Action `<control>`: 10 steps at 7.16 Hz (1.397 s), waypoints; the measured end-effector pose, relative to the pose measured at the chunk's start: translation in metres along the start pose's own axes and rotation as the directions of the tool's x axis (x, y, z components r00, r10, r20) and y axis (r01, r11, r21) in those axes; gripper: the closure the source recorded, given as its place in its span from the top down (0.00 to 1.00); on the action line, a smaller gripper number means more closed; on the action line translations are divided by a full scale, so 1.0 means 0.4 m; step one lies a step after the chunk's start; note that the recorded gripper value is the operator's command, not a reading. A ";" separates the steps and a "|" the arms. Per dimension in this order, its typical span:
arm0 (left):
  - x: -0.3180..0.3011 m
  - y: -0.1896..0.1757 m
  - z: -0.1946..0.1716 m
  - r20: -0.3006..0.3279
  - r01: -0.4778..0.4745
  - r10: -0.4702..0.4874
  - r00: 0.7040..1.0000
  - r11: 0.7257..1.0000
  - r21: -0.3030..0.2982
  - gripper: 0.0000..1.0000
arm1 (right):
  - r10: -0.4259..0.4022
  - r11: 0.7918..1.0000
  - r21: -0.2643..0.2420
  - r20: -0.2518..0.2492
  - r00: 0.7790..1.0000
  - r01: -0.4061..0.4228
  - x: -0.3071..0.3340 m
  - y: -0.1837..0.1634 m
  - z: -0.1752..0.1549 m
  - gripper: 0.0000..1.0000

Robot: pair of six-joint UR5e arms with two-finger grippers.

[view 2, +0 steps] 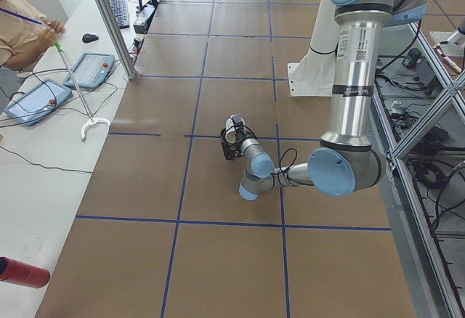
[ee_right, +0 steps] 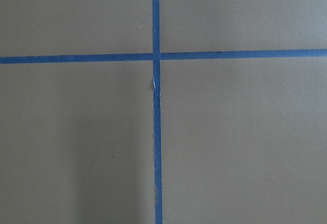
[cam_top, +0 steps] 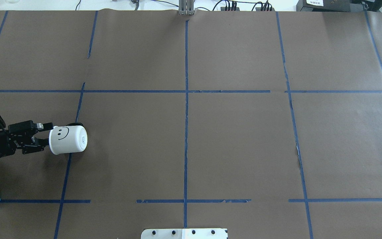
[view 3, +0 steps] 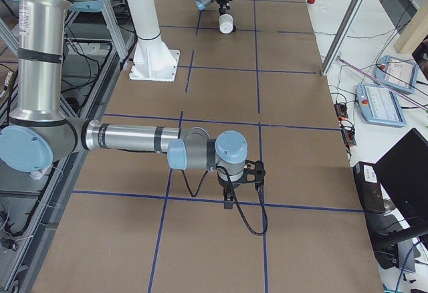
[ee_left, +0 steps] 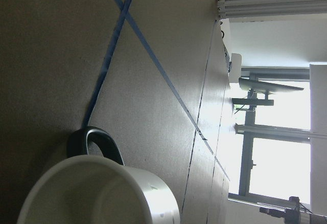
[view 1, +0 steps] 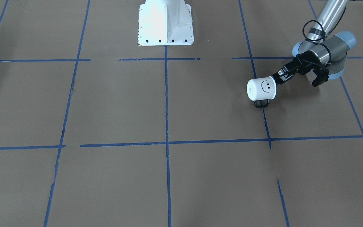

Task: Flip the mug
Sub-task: 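Close the left gripper on the mug's open rim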

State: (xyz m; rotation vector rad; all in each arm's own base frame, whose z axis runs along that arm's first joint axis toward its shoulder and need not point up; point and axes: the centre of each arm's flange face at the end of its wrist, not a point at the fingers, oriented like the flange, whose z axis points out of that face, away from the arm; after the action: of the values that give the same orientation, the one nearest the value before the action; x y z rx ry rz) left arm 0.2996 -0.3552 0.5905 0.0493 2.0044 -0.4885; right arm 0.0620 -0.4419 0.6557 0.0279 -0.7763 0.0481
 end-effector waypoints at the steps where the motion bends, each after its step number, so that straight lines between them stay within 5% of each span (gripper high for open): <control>1: 0.001 0.002 0.009 -0.005 -0.002 0.002 1.000 1.000 -0.010 0.96 | 0.000 1.000 0.000 0.000 1.000 0.000 0.000 0.000 0.000 1.00; 4: -0.014 0.005 0.002 0.015 -0.017 0.018 1.000 0.999 -0.043 0.94 | 0.000 1.000 0.000 0.000 1.000 0.000 0.000 0.000 0.000 1.00; 10: 0.010 -0.049 -0.006 0.009 -0.048 0.048 0.999 0.999 -0.019 0.87 | 0.000 1.000 0.000 0.000 1.000 0.000 0.000 0.000 0.000 1.00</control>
State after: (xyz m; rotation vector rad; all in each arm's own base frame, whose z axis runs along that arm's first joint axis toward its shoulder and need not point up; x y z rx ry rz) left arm 0.2908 -0.3730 0.5942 0.0834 1.9936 -0.4383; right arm 0.0620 -0.4419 0.6557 0.0279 -0.7763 0.0481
